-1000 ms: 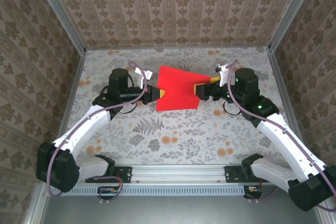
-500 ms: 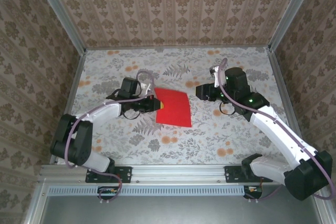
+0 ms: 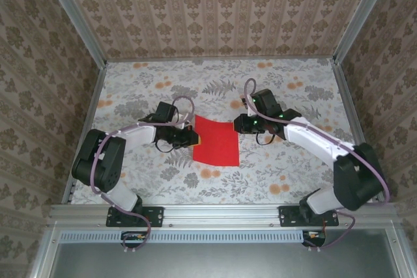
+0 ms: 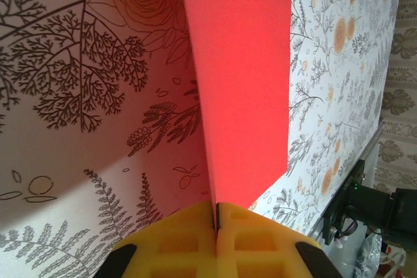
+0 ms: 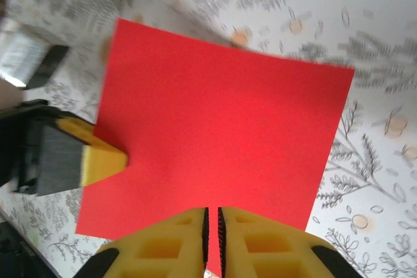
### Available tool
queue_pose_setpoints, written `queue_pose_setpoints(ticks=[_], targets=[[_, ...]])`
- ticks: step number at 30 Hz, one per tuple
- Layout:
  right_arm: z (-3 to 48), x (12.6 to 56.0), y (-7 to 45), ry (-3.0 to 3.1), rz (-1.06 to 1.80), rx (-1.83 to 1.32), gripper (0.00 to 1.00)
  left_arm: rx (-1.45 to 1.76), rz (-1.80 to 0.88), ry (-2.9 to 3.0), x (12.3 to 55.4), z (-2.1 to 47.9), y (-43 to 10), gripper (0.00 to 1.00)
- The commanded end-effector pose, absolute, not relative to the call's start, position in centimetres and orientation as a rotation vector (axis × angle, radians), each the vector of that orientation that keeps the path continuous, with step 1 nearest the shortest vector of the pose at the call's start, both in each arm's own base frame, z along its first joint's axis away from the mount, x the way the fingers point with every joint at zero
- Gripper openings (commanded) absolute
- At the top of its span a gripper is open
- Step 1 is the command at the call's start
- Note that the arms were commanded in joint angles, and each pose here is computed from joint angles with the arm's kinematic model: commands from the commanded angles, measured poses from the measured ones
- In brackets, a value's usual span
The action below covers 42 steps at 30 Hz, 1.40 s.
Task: Fold a paper plane with a square sheet of paper (fold left side to right side)
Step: First fold in half a square sheet of paper at the center of the table.
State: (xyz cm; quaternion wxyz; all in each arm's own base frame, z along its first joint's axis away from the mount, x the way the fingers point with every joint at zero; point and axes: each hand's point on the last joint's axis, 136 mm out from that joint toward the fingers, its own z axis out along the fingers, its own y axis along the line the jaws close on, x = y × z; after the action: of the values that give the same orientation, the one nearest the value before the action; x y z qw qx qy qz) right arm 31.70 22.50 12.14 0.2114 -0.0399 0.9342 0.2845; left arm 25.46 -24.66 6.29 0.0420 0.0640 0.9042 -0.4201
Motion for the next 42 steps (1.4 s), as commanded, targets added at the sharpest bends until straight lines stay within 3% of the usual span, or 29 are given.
queue_pose_setpoints(ticks=[1,12,31,37,42], targets=[[9.0,31.3,23.2,2.693,0.794,-0.032,0.13,0.141,-1.262,2.802,25.1,5.7,-24.0,0.0],[2.0,30.9,23.4,2.898,0.631,0.004,0.12,0.156,-1.268,2.791,24.8,6.5,-24.0,0.06],[-0.9,29.1,22.3,2.97,0.567,0.0,0.12,0.332,-1.391,2.682,24.9,9.3,-29.8,0.51],[0.8,30.0,22.9,2.889,0.647,0.009,0.12,0.361,-1.389,2.711,24.7,8.2,-31.0,0.52],[3.7,31.2,23.0,2.778,0.717,0.018,0.15,0.368,-1.382,2.725,24.7,7.7,-31.2,0.47]])
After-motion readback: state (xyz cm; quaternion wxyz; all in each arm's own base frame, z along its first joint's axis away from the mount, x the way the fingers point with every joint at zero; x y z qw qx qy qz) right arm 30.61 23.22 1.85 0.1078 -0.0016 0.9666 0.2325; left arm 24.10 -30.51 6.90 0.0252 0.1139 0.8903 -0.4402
